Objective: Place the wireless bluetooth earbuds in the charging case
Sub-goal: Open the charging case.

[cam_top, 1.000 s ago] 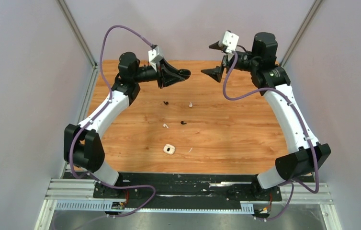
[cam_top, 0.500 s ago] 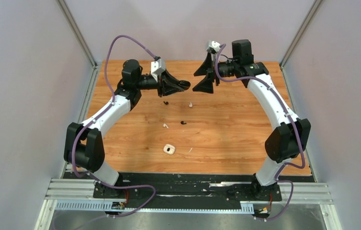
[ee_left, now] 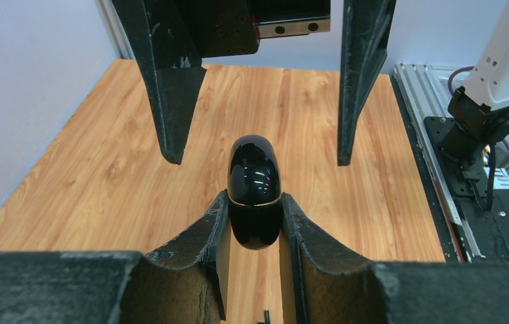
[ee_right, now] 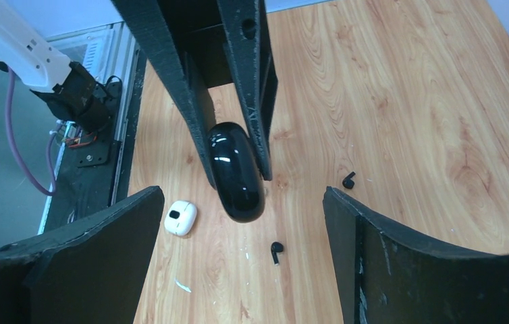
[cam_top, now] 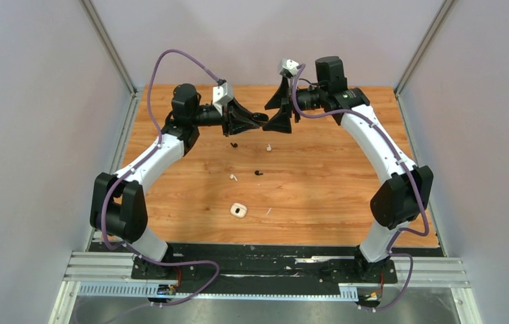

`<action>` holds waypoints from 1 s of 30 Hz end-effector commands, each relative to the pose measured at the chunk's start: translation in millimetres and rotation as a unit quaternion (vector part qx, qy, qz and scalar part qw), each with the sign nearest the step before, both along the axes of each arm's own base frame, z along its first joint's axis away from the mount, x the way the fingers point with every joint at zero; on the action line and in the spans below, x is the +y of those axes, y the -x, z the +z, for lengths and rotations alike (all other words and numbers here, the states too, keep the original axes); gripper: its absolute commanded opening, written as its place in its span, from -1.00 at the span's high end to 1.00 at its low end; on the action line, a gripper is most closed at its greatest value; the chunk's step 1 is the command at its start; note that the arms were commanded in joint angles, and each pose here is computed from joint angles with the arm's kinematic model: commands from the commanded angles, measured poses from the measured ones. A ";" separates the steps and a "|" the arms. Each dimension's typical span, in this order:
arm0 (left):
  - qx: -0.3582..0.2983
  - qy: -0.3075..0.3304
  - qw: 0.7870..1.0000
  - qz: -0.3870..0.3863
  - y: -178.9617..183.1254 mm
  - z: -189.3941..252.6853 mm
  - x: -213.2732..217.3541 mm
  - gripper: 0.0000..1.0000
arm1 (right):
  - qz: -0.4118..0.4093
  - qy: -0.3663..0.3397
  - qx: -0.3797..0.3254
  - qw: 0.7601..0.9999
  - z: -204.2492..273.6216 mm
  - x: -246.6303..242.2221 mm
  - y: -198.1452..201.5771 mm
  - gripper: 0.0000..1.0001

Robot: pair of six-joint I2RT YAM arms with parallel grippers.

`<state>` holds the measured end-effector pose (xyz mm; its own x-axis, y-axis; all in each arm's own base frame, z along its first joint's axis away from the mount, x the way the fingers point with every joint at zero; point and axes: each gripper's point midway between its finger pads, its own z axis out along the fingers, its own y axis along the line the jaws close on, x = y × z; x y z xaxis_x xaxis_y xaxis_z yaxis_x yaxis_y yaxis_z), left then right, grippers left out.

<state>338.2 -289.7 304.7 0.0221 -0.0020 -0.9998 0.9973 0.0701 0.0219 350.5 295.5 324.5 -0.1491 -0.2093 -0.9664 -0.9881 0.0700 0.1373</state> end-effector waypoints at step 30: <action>-0.027 0.005 1.000 -0.006 10.5 11.4 -1.2 1.00 | -0.152 0.004 -0.100 0.983 41.2 -12.8 -71.3 -0.53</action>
<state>354.4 -286.4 307.9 0.0543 -0.0049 -0.9985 0.9869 0.1526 0.0529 396.7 290.8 325.1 -0.1409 -0.2395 -0.9606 -0.9538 0.2929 0.0669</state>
